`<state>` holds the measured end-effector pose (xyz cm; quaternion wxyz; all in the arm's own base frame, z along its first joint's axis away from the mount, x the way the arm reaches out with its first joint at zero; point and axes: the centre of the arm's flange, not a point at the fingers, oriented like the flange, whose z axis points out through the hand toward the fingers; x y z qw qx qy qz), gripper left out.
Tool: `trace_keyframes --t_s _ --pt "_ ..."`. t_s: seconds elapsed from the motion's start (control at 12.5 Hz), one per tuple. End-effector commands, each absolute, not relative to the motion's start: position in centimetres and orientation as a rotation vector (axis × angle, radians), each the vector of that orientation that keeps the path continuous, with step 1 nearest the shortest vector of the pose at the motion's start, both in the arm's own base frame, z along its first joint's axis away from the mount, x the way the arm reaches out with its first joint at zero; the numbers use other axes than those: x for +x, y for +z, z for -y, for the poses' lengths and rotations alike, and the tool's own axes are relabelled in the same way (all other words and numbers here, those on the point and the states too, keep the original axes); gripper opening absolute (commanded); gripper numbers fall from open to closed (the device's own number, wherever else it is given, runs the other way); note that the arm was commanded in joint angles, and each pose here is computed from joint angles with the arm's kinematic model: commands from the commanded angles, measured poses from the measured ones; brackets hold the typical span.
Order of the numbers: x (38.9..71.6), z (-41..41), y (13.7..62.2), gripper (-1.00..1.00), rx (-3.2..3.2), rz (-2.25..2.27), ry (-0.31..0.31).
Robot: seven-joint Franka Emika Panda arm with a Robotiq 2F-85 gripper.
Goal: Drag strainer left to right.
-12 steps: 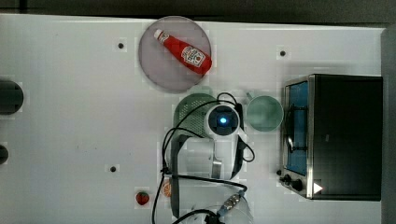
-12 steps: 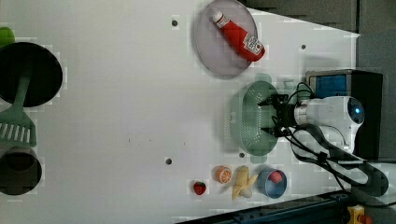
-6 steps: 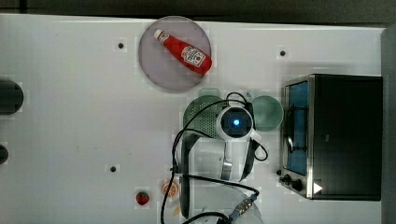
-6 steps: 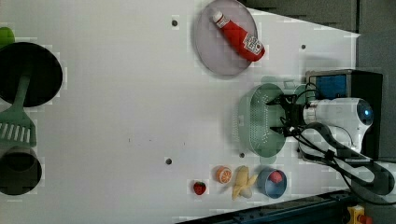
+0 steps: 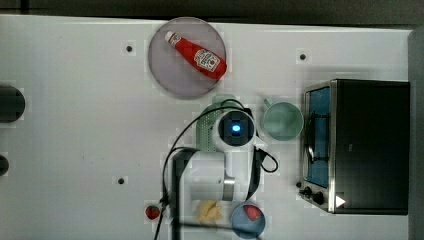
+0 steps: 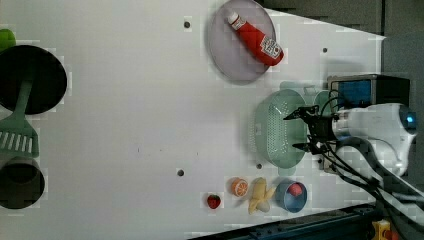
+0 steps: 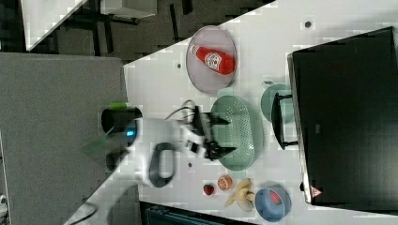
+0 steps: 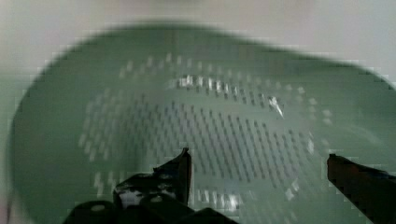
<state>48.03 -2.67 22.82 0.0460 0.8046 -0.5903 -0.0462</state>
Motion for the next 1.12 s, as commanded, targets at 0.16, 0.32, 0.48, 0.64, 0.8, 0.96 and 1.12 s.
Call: trace_keyframes --t_s 0.16,0.32,0.48,0.64,0.8,0.96,1.12 --pt "49.9 -2.6 37.2 1.0 2.878 1.348 0.153" --pt "48.3 -2.5 42.1 1.0 2.941 1.206 0.2" --pt "46.0 -2.3 46.7 1.0 2.948 1.171 0.199" --pt "43.2 -2.2 51.8 1.0 2.937 1.168 0.168" --pt "40.8 -1.5 55.9 1.0 2.917 1.182 0.111" --pt "40.1 -0.2 58.4 1.0 2.919 1.2 0.092" --pt "40.4 0.8 59.2 1.0 2.965 1.108 0.103"
